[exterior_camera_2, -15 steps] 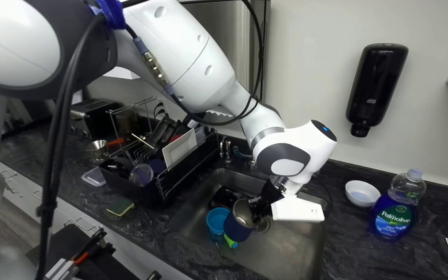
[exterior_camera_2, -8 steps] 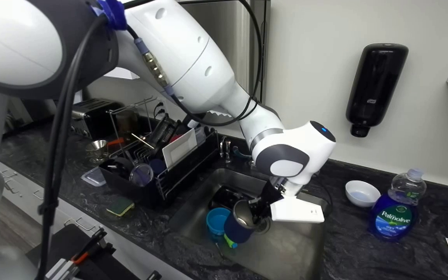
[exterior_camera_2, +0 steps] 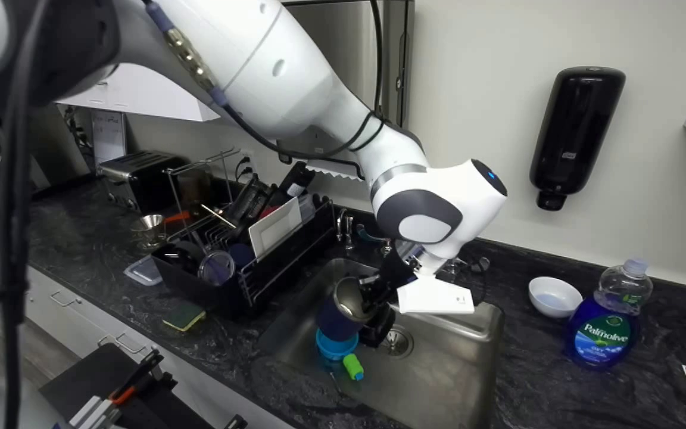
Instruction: Take the mug out of the sink and put it on the dish rack
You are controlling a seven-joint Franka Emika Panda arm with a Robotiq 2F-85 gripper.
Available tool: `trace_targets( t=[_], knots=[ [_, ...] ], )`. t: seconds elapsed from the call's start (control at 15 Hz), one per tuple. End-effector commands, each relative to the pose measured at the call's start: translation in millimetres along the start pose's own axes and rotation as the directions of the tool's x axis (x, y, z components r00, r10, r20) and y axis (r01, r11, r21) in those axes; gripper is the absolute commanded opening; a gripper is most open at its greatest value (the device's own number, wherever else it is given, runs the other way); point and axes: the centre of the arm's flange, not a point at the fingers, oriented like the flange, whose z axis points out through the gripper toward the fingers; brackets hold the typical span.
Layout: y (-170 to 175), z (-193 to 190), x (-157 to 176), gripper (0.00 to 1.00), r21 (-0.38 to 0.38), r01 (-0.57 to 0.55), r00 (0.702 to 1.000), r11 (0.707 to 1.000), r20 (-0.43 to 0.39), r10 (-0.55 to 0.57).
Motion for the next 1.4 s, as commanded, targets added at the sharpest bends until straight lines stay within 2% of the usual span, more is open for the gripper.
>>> trace_targets(
  t=[0.0,0.33,0.67,1.07,1.33],
  knots=[
    [-54.3,-24.0,10.0,0.02,0.038,0.100,0.989,0.994,-0.109,-0.095],
    [-104.3,-49.8,13.9,0.02,0.090,0.217,0.949,0.972,-0.253,-0.189],
    [-133.7,-51.9,23.9,0.02,0.108,0.311,0.880,0.944,-0.408,-0.243],
    [-148.6,-45.2,57.7,0.02,0.108,0.388,0.807,0.915,-0.520,-0.281],
    [-158.8,-32.9,77.8,0.02,0.126,0.408,0.776,0.904,-0.569,-0.271]
  ],
)
